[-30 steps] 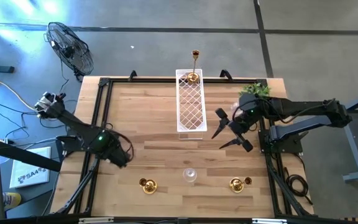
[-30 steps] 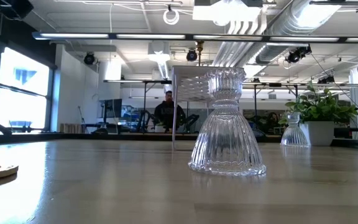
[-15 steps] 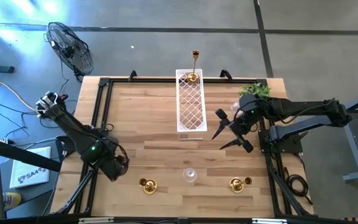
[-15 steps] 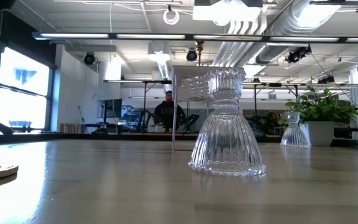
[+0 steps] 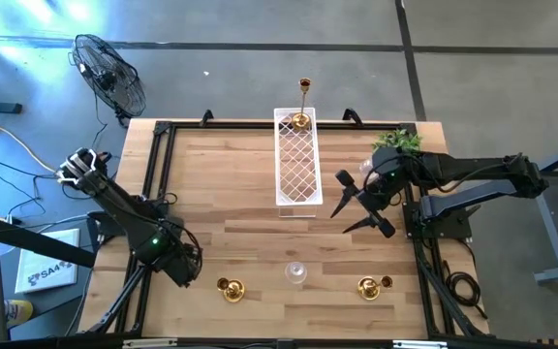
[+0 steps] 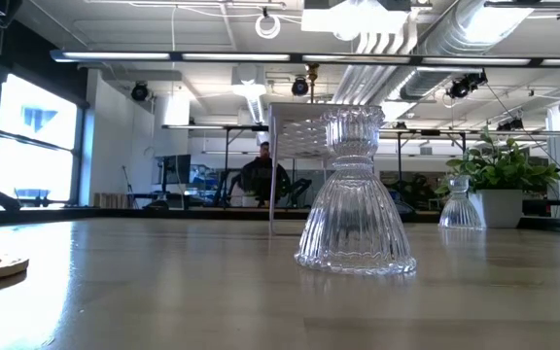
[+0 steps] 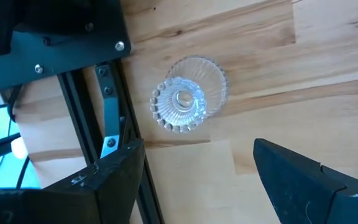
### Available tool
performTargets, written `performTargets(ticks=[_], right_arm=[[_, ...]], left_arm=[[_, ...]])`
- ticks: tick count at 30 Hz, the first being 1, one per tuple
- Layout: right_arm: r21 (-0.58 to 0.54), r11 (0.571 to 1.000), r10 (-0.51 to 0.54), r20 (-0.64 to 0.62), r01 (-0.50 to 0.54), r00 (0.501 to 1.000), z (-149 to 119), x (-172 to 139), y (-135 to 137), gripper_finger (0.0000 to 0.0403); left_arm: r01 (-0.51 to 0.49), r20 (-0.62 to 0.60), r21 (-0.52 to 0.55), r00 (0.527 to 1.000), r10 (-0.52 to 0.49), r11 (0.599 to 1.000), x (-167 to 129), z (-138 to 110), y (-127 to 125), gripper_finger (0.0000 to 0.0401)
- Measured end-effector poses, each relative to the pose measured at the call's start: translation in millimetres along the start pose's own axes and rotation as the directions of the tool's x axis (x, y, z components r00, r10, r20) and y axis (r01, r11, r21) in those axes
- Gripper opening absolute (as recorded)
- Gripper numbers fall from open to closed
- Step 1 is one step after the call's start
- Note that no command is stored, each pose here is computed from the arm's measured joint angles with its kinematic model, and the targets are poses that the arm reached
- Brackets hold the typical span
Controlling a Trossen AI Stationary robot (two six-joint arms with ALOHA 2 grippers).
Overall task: Pick & Place candle stick holders
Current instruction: Put the left transparent candle holder on the shelf
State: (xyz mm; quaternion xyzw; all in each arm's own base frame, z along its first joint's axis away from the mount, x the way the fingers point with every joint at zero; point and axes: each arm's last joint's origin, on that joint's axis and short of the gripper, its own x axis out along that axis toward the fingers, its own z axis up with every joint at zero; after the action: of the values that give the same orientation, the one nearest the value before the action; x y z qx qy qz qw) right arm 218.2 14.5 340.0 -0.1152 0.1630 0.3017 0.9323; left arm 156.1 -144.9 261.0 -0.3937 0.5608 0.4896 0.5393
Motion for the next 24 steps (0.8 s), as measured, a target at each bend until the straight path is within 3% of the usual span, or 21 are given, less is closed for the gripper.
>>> performTargets(ticks=[7, 15, 24], right_arm=[[0.008, 1.0, 0.004, -0.01, -0.004, 1.0, -1, 0, 0, 0.0209], [0.015, 1.0, 0.007, -0.017, -0.007, 1.0, -2, 0, 1, 0.0208], [-0.001, 0.998, 0.058, -0.02, -0.058, 0.998, 0, 6, 10, 0.0209]], left_arm=[[-0.017, 0.008, 0.007, 1.0, 0.017, 1.0, 0, 1, 1, 0.0296], [-0.057, 0.026, 0.13, 0.998, 0.054, 0.99, -2, 4, 7, 0.0296], [-0.057, 0.031, 0.111, 0.998, 0.054, 0.992, -8, 10, 18, 0.0296]])
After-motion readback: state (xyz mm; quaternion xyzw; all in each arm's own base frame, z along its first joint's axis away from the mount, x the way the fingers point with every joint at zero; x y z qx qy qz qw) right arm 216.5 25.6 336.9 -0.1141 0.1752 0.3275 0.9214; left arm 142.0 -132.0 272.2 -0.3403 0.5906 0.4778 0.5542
